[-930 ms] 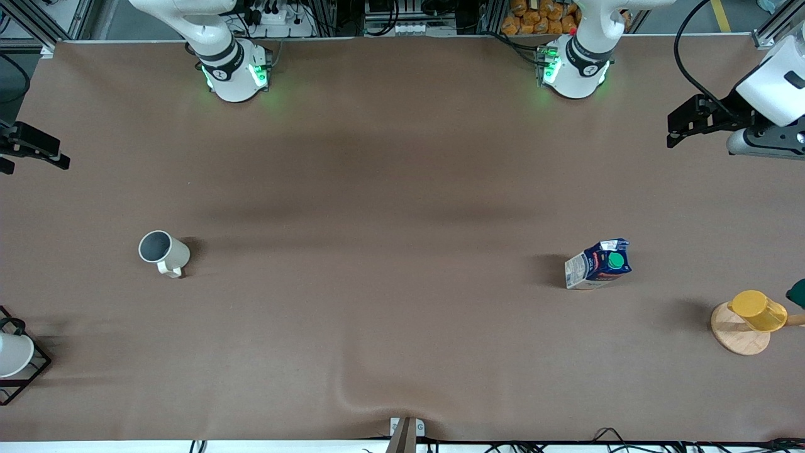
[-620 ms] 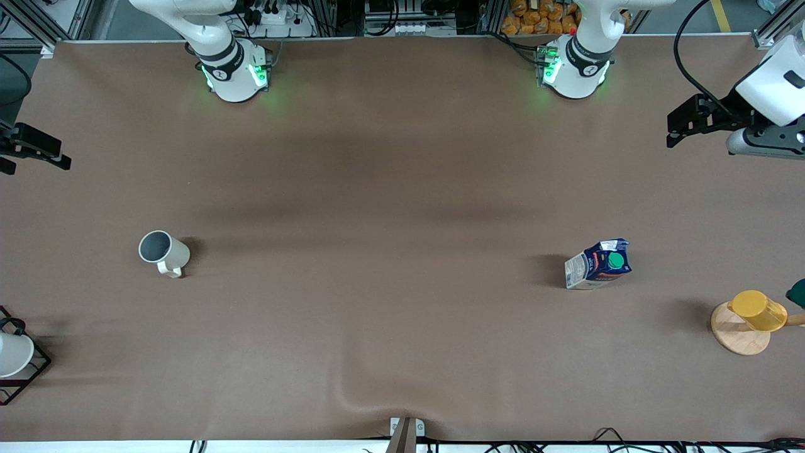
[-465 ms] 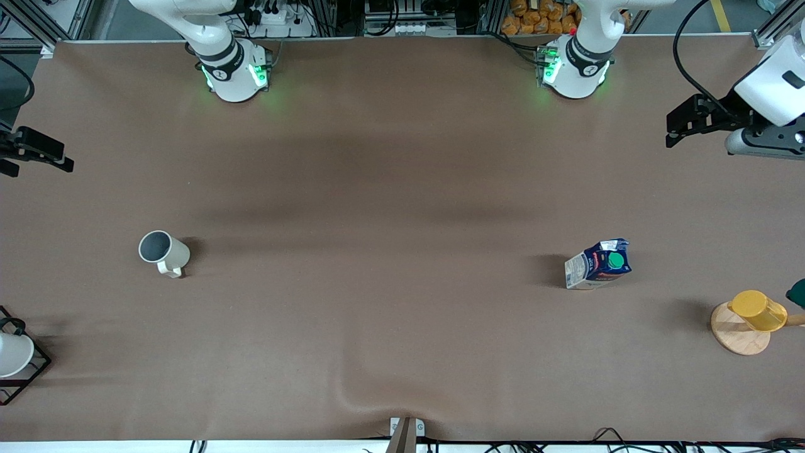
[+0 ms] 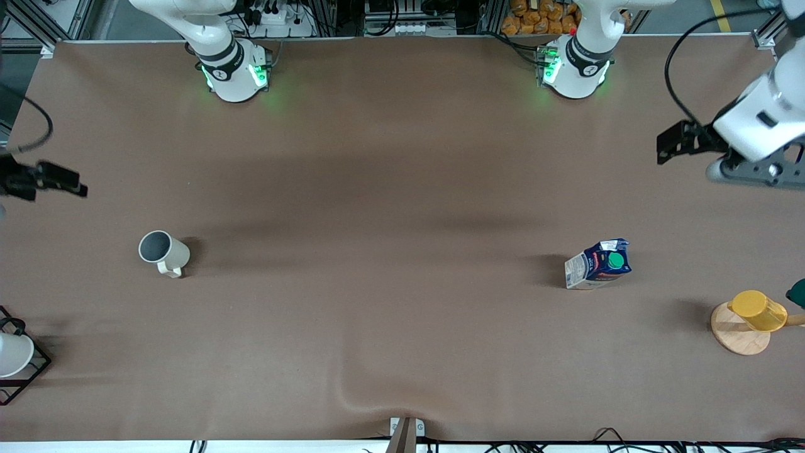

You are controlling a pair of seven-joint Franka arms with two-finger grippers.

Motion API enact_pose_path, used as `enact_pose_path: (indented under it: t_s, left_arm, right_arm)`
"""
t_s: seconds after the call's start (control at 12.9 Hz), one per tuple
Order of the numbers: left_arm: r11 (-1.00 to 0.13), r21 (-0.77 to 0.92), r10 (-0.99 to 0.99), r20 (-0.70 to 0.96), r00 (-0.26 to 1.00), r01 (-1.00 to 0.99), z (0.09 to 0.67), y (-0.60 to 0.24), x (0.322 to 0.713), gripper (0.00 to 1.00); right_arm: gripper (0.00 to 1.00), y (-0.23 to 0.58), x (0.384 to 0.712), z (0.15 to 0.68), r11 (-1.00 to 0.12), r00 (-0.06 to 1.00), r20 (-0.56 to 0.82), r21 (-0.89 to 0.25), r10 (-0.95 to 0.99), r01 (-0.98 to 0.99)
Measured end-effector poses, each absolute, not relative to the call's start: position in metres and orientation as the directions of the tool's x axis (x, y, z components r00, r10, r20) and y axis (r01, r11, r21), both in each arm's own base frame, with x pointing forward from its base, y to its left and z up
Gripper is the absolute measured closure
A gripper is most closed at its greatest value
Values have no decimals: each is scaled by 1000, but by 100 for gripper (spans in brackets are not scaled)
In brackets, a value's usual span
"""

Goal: Place milk next to cup
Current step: 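Reach the left gripper toward the milk carton while the right gripper reaches the mug, then grasp the milk carton with the left gripper while the right gripper grasps the mug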

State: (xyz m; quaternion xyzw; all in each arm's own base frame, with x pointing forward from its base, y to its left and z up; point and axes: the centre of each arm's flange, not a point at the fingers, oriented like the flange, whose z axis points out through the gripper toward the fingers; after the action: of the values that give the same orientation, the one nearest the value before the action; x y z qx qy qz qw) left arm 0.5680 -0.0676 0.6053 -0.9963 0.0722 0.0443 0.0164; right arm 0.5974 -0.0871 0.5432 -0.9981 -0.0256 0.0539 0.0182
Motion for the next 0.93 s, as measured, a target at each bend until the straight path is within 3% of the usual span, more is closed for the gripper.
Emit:
enact_pose_path:
  t_s: [0.47,0.93]
  left_arm:
    - [-993,-19,-115,-117,986,-118,520,-67,620,0]
    - [-996,-14,-83,-159,984,-86,414,-77,659,0]
  right_arm:
    - [0,-130,638,421,-999,982,-185,-36,37,31]
    - [0,-135,650,336,-999,971,-234,-35,44,37]
